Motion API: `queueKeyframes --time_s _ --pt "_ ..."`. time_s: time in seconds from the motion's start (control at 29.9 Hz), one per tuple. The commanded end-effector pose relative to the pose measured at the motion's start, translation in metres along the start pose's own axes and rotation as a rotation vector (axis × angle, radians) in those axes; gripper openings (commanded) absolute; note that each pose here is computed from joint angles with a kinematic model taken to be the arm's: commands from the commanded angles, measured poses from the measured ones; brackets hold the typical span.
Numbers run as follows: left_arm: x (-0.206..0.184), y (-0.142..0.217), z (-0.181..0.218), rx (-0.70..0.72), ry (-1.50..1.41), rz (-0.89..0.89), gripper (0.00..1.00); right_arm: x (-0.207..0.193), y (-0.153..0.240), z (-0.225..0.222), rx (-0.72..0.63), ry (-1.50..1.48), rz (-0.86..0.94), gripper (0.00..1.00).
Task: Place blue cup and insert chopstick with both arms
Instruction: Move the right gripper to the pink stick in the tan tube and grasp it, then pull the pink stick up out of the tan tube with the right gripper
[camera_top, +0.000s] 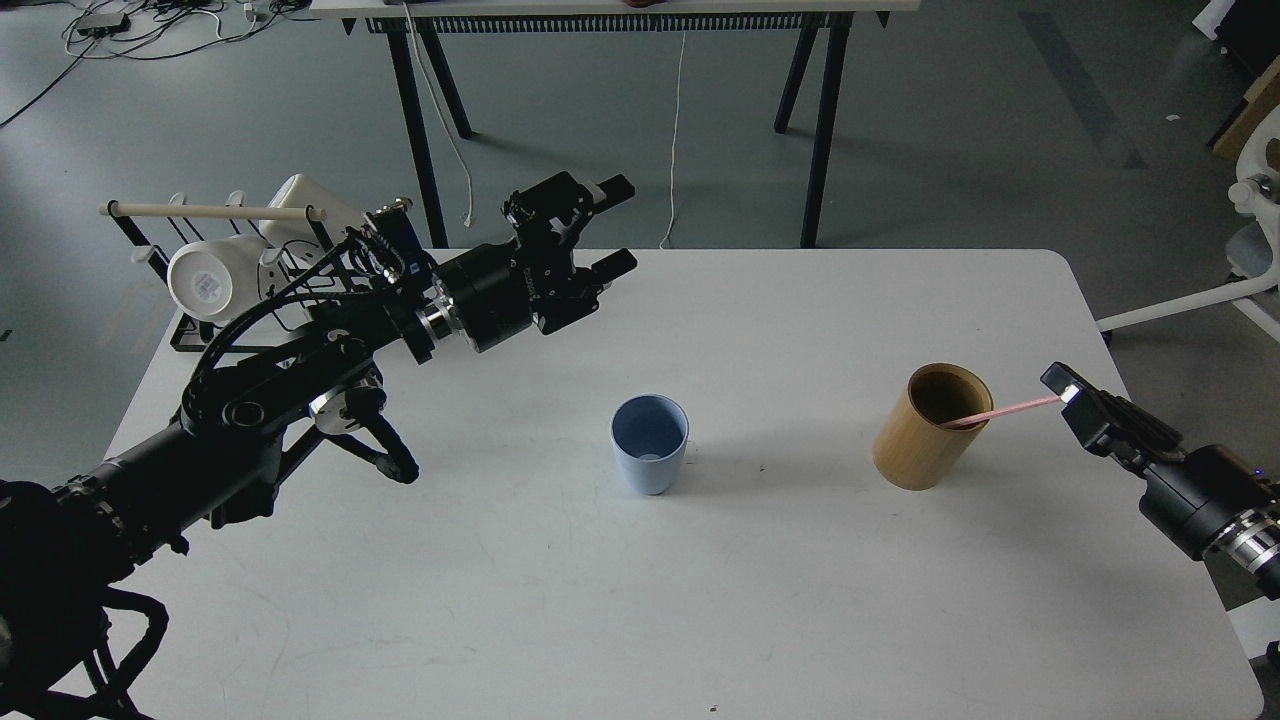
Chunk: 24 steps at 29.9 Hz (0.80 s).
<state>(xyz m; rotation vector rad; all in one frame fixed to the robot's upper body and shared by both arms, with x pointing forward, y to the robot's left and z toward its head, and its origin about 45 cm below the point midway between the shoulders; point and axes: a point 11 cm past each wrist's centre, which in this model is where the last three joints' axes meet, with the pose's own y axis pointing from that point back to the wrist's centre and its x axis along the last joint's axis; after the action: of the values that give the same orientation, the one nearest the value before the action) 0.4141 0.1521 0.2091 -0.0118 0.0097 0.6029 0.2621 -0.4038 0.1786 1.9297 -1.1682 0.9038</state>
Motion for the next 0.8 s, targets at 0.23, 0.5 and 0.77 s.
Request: queueKeyframes --time_s 0.23,0.5,0.77 --pt "-0.002 0.003 -0.006 0.006 0.011 0.004 0.94 0.023 -0.013 -0.008 0.026 0.011 0.050 0.00" --pt "-0.002 0.002 -0.006 0.006 0.013 0.003 0.94 0.042 -0.003 -0.018 0.045 0.033 0.050 0.00" --pt "-0.003 0.002 -0.006 0.004 0.016 0.003 0.94 0.068 0.016 -0.031 0.057 0.089 0.031 0.00"
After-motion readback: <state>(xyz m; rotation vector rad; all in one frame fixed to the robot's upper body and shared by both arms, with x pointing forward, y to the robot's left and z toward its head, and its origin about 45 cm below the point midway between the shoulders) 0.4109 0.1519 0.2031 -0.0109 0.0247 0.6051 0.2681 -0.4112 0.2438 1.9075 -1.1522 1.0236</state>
